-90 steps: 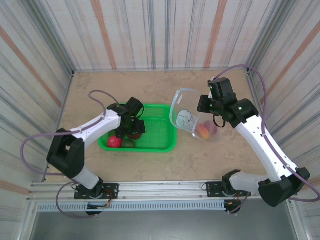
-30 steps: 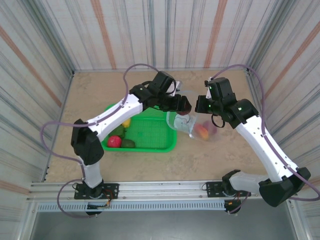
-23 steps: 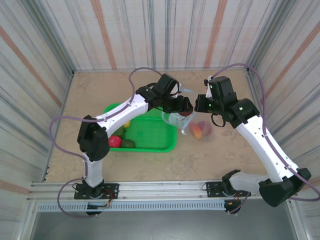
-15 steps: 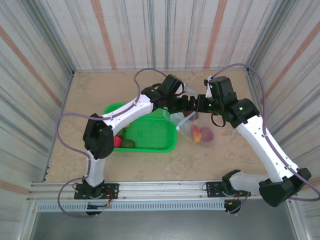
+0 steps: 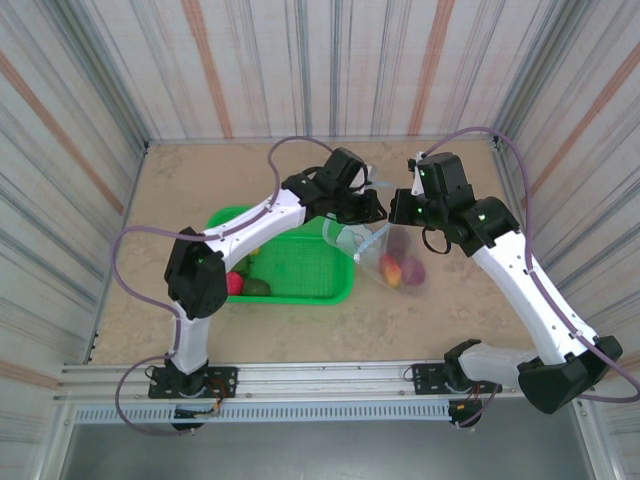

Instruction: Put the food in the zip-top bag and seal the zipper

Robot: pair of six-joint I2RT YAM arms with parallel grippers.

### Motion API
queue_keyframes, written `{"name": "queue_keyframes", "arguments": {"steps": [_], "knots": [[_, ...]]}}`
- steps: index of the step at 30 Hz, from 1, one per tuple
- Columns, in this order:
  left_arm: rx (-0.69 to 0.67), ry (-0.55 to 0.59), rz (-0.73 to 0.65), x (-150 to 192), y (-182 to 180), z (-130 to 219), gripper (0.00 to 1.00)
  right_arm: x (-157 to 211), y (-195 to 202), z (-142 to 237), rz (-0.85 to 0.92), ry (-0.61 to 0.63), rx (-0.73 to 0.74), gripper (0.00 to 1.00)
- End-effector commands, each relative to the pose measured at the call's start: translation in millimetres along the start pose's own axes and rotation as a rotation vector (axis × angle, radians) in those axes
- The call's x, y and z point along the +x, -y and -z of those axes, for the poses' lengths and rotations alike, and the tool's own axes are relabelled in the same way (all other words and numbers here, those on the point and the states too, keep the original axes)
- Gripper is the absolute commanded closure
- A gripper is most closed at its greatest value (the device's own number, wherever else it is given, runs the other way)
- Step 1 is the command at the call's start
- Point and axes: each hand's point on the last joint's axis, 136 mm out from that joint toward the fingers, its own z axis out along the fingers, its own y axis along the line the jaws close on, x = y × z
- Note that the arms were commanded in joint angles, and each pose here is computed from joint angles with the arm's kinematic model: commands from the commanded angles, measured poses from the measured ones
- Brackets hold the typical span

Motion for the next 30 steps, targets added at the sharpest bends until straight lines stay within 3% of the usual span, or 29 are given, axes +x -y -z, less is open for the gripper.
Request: {"name": "queue_keyframes", "arguments": {"steps": [1, 5, 9, 16, 20, 24, 30], "knots": [[0.063, 0.03, -0.051, -3.1, 24.0, 30.0, 0.87, 1.9, 4.0, 4.9, -0.01, 0.009, 0.017, 1.0], [0.05, 0.066, -0.097, -1.1, 27.9, 62.3, 0.87, 1.4, 8.7, 7.0, 0.003, 0.018, 0.041, 1.0], [0.053, 0.116, -0.147, 6.9, 31.5, 106.4, 0.77, 1.8, 12.4, 7.6, 0.013, 0.02, 0.06, 1.0], [-0.135, 0.155, -0.142, 42.6, -8.4, 178.9, 0.72, 3.0, 16.5, 6.9, 0.022, 0.02, 0.077, 1.0], [-0.295, 0.173, 0.018, 74.3, -60.7, 215.9, 0.62, 4.4, 17.1, 5.1, 0.023, 0.013, 0.08, 1.0], [-0.464, 0.13, 0.161, 113.3, -113.3, 241.0, 0.44, 6.3, 17.3, 3.4, 0.027, 0.002, 0.081, 1.0], [-0.711, 0.038, 0.382, 161.9, -180.3, 267.7, 0.35, 9.8, 17.3, 2.6, 0.037, -0.006, 0.077, 1.0]]}}
